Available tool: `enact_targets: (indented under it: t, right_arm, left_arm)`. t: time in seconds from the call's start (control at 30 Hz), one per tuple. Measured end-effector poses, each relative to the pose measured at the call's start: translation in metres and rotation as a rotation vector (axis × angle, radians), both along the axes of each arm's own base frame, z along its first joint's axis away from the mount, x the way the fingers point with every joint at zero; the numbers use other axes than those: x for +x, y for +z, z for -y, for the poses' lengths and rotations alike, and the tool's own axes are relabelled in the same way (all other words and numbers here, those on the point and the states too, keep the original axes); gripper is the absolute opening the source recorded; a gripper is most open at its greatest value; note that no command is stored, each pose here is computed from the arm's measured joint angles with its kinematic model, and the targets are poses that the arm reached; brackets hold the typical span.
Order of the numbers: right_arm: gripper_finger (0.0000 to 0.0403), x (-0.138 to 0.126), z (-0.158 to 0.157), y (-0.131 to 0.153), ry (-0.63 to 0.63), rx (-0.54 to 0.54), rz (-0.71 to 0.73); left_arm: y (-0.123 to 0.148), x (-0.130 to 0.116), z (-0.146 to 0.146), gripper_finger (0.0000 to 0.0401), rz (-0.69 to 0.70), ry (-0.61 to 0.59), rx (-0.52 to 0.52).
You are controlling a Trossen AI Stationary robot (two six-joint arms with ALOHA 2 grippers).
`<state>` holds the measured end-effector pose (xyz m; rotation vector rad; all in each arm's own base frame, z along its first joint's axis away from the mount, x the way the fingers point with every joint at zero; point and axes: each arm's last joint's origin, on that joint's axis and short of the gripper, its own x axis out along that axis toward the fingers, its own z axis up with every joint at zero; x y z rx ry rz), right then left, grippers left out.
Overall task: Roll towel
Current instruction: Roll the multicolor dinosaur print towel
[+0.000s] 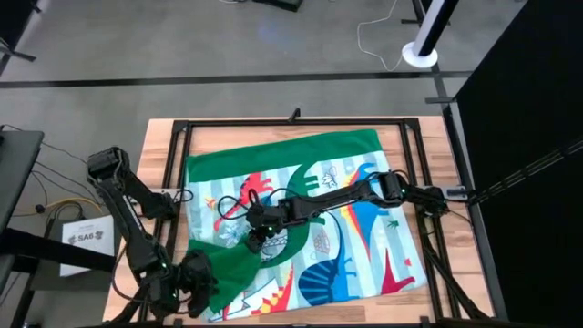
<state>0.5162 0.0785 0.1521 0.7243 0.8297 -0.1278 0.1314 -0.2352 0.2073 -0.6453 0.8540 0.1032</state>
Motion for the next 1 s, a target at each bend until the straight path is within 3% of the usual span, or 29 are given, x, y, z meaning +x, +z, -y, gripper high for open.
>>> enact_targets:
  t: [0.2,0.37,0.47,0.57,0.63,0.8,1.0]
  right_arm:
    - [0.0152,0.005,-0.009,-0.018,-0.013,0.049,0.014]
    - [0.0144,0.004,-0.014,-0.021,-0.005,0.034,0.011]
    - [0.0103,0.005,-0.016,-0.020,0.025,0.005,0.037]
    - [0.0025,0.007,-0.017,-0.017,0.061,-0.007,0.078]
    - [0.0011,0.009,-0.018,-0.014,0.075,-0.007,0.114]
    - [0.0002,0.015,-0.019,0.009,0.118,-0.020,0.250]
    - [0.0001,0.023,-0.038,0.066,0.302,-0.218,0.472]
  left_arm:
    - [-0.040,0.009,0.021,0.0134,-0.070,0.000,0.027]
    - [-0.073,0.012,0.039,0.0134,-0.182,-0.047,-0.042]
    - [-0.080,0.010,0.050,0.0134,-0.195,-0.088,-0.091]
    - [-0.080,0.002,0.054,0.0134,-0.216,-0.099,-0.111]
    - [-0.080,-0.003,0.055,0.0134,-0.232,-0.094,-0.122]
    - [-0.077,-0.012,0.056,0.0134,-0.272,-0.083,-0.148]
    - [-0.063,-0.018,0.046,0.0134,-0.316,-0.079,-0.133]
